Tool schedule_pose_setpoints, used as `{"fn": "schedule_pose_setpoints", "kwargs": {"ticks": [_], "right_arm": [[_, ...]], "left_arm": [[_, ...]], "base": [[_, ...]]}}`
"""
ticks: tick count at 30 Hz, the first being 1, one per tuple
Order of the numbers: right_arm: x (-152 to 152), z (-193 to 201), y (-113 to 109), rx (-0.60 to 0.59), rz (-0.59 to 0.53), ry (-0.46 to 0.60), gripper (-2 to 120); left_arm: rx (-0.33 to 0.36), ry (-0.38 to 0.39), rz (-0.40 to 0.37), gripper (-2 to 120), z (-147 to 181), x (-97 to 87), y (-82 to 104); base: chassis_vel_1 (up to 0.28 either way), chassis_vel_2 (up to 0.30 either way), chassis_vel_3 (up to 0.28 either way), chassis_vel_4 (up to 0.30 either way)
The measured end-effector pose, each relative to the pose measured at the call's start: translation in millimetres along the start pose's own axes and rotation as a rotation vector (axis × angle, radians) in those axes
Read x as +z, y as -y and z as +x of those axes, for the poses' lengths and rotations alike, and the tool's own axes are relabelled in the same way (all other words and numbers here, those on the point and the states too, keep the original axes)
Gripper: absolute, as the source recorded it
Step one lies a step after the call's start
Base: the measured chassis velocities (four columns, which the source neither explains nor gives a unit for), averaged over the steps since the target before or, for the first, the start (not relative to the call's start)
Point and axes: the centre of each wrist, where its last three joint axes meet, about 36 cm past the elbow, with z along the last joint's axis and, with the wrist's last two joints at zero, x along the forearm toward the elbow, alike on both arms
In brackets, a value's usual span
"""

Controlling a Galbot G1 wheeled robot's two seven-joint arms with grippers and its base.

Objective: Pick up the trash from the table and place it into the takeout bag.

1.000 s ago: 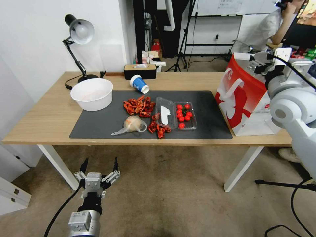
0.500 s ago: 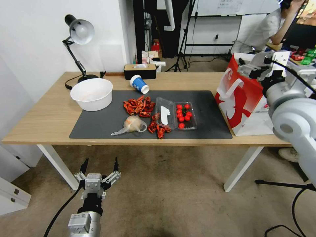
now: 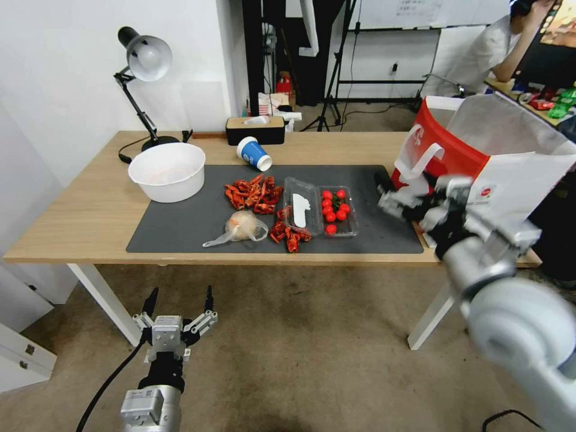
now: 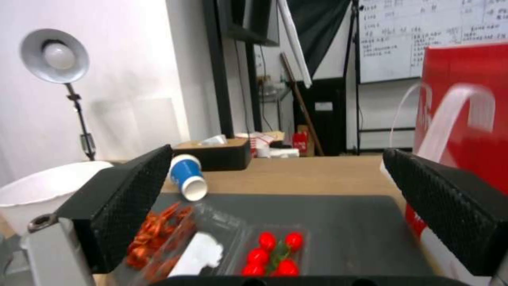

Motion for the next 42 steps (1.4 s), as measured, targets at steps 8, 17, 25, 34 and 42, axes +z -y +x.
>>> {"fn": "schedule_pose_setpoints", "kwargs": {"ticks": [8,17,25,34,42], "right_arm": [[83.8,51.7,-3.6,0.060,0.007,0.019,100],[126.9,78.6,0.0,0.102,0.013,-0.009,100],[138.4,82.0,1.1,0.114,0.013,-0.014,100],[138.4,80.9,0.6,0.116,0.011,-0.015,100],[133.5,76.0,-4.2,0.116,0.003,-0.030,100]], "left_arm": [[0.003,-0.001,0.002,100,-1.8,2.7,-2.1],[0.010,-0.004,0.002,100,-4.2,6.5,-1.2],[0.018,-0.007,0.005,100,-5.1,8.7,-0.1],[0.019,-0.006,0.009,100,-6.0,8.9,-1.2],[0.021,-0.001,0.009,100,-7.8,8.4,-3.4]], "base": [[0.000,0.000,0.000,0.000],[0.000,0.000,0.000,0.000],[0.000,0.000,0.000,0.000],[0.000,0.000,0.000,0.000],[0.000,0.000,0.000,0.000]]}}
